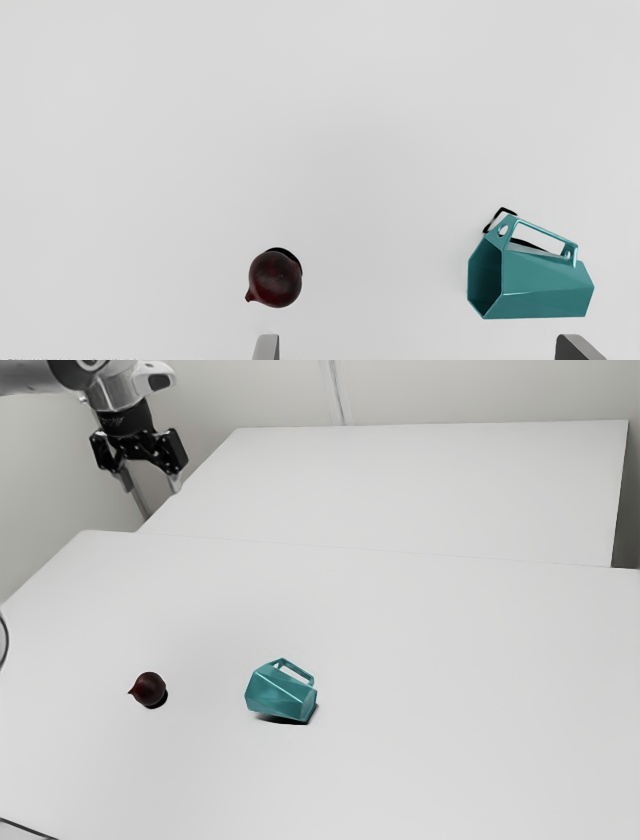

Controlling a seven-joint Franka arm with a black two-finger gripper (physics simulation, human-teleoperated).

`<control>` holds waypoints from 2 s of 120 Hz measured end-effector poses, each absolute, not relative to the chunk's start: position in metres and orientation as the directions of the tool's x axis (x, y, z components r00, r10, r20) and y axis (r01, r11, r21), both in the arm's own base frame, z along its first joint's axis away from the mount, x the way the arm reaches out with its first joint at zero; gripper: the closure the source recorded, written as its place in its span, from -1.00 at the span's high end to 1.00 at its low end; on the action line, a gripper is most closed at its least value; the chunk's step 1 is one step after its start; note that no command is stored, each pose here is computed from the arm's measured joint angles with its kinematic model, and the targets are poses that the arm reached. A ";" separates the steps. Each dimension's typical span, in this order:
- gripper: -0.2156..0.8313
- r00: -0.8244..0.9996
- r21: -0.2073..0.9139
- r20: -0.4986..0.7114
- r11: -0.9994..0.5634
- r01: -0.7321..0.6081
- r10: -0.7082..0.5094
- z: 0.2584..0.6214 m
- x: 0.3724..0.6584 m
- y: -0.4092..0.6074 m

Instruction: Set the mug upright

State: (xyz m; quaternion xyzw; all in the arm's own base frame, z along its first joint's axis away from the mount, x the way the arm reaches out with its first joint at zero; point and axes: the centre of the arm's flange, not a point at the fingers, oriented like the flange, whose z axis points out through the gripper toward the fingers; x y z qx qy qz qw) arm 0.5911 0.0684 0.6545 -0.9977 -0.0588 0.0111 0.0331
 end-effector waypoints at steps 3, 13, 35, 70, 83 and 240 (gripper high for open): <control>0.59 0.993 -0.059 -0.022 -0.992 0.114 0.116 0.655 0.590 0.067; 0.59 0.994 -0.032 -0.039 -0.994 0.103 0.104 0.654 0.588 0.061; 0.59 0.973 0.181 -0.195 -0.970 0.162 0.127 0.551 0.597 0.070; 0.59 0.935 0.600 -0.304 -0.726 0.337 0.184 0.395 0.565 0.071; 0.59 0.942 0.679 -0.273 -0.654 0.332 0.194 0.368 0.559 0.080; 0.04 0.997 0.891 0.059 -0.453 -0.030 0.050 0.266 0.487 0.039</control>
